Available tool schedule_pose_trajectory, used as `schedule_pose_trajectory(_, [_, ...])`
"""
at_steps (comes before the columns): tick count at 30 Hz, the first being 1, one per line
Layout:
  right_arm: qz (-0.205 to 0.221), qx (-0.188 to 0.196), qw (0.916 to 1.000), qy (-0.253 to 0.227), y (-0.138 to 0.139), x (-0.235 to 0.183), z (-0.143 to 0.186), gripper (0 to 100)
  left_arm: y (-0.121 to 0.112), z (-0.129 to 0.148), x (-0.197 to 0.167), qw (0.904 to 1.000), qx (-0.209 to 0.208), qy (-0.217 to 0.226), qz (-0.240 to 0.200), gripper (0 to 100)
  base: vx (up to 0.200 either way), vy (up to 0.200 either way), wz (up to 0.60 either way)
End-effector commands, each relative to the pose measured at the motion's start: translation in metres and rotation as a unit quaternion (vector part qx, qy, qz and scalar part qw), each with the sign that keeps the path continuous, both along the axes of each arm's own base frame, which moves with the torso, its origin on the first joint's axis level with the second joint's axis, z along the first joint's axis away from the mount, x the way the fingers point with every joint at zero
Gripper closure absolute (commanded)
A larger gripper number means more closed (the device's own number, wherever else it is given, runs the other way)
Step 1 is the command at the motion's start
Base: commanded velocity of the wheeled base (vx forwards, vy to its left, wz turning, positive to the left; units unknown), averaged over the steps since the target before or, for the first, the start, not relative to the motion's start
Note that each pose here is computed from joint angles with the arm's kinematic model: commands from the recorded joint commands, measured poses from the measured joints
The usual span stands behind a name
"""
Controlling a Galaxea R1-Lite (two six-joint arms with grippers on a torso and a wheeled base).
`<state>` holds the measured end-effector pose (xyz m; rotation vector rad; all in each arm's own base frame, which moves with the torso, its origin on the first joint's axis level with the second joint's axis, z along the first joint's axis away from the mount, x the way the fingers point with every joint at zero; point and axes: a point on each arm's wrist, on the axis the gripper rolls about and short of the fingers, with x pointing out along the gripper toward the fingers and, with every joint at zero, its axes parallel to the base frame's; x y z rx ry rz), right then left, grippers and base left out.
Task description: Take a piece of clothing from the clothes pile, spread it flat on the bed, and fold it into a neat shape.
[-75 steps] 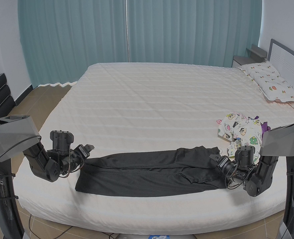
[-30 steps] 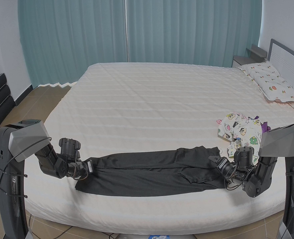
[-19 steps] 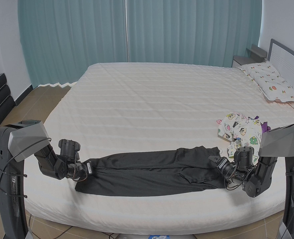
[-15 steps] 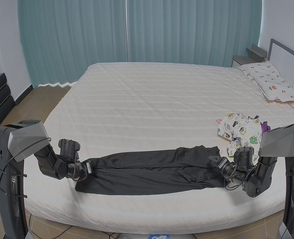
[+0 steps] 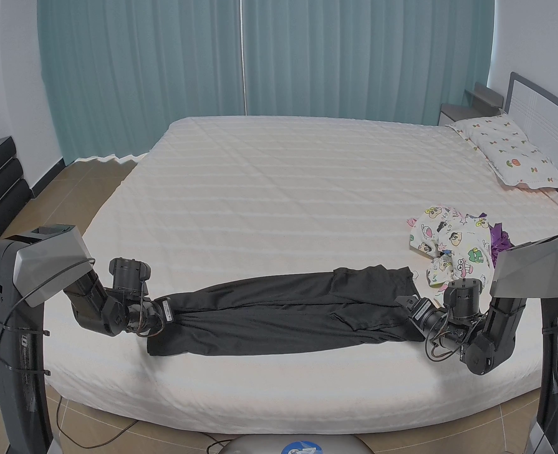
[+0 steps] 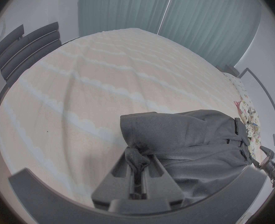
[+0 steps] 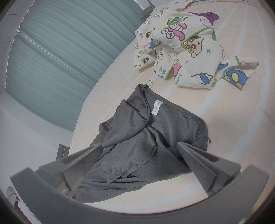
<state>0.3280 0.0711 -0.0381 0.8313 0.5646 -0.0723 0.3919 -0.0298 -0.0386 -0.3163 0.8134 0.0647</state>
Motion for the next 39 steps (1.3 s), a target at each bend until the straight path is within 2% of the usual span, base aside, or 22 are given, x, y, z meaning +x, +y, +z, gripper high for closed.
schedule_pose_trajectory(1, [0.000,0.000,1.0000,0.000,0.000,0.000,0.000,0,-0.001,0.004,0.003,0.9999,0.008,-0.009,0.007,100,0.000,0.000,0.00])
schedule_pose_trajectory(10, [0.001,0.000,1.0000,-0.001,0.001,0.000,0.000,0,-0.003,0.023,0.004,0.9994,0.009,-0.031,0.011,100,0.000,0.000,0.00])
schedule_pose_trajectory(12, [0.001,0.000,1.0000,-0.001,0.001,0.000,0.000,0,-0.004,0.035,0.001,0.9992,0.002,-0.037,0.015,100,0.000,0.000,0.00])
schedule_pose_trajectory(16, [0.001,0.001,1.0000,-0.003,0.001,0.001,0.001,0,-0.017,0.037,-0.002,0.9998,-0.002,-0.021,0.005,100,0.000,0.000,0.00])
schedule_pose_trajectory(25, [0.002,0.001,1.0000,-0.003,0.002,0.001,0.000,0,-0.035,0.041,-0.005,0.9996,-0.005,-0.024,-0.012,100,0.000,0.000,0.00])
schedule_pose_trajectory(39, [0.003,0.000,1.0000,-0.004,0.002,0.001,0.001,0,-0.052,0.055,-0.005,0.9986,0.000,-0.046,-0.024,100,0.000,-0.200,0.00])
